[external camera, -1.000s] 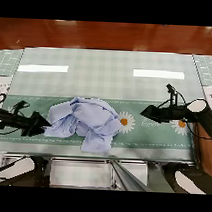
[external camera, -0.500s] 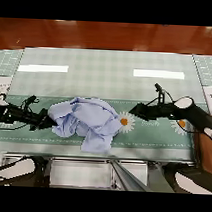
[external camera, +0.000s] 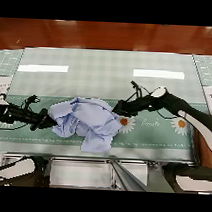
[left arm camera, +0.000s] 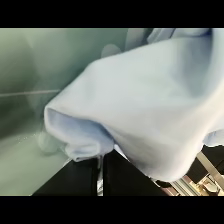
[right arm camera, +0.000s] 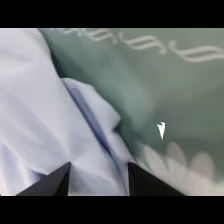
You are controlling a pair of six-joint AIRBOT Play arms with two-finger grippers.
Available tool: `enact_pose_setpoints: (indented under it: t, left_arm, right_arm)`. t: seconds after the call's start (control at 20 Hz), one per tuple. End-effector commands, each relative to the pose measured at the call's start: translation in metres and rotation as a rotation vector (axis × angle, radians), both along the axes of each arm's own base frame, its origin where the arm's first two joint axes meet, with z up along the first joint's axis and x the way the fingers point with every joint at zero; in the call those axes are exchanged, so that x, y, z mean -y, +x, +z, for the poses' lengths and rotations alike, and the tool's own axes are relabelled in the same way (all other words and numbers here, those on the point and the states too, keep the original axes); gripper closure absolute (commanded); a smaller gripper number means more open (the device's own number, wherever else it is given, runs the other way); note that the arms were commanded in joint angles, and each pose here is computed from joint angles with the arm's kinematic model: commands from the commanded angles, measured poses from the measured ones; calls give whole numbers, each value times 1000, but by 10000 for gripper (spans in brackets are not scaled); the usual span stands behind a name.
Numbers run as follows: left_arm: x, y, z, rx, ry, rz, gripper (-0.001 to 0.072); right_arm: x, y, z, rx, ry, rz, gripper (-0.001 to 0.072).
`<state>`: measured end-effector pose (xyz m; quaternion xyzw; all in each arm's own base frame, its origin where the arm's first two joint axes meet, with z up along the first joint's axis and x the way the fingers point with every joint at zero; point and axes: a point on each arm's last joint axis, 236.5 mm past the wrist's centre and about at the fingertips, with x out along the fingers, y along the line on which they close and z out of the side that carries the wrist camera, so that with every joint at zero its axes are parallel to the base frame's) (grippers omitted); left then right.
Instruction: Fold the shirts.
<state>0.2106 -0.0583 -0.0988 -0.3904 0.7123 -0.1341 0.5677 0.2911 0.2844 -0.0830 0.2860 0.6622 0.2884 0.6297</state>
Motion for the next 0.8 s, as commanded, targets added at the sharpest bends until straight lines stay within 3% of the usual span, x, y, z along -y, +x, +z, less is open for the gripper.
enact_pose_setpoints:
  t: [0.0,0.05,0.1,0.25,0.4,0.55,0.75]
  left_arm:
    - [0,0,0,1,-2,-2,686]
    - [1,0,2,1,-9,0,685]
    - [4,4,5,9,-25,11,686]
    - [21,54,64,249,-158,58,686]
    - [17,122,182,640,-196,128,687]
    - [6,157,323,992,-75,153,687]
    - [30,121,512,1471,78,30,687]
  right_arm:
    - [-33,-8,-4,-17,23,70,336]
    - [-38,-6,0,-3,28,80,479]
    - [-41,-1,6,25,39,95,674]
    - [-35,22,49,141,53,174,691]
    - [11,82,122,375,-117,123,691]
    - [45,132,255,702,-201,5,691]
    - [73,108,420,1054,-247,-24,691]
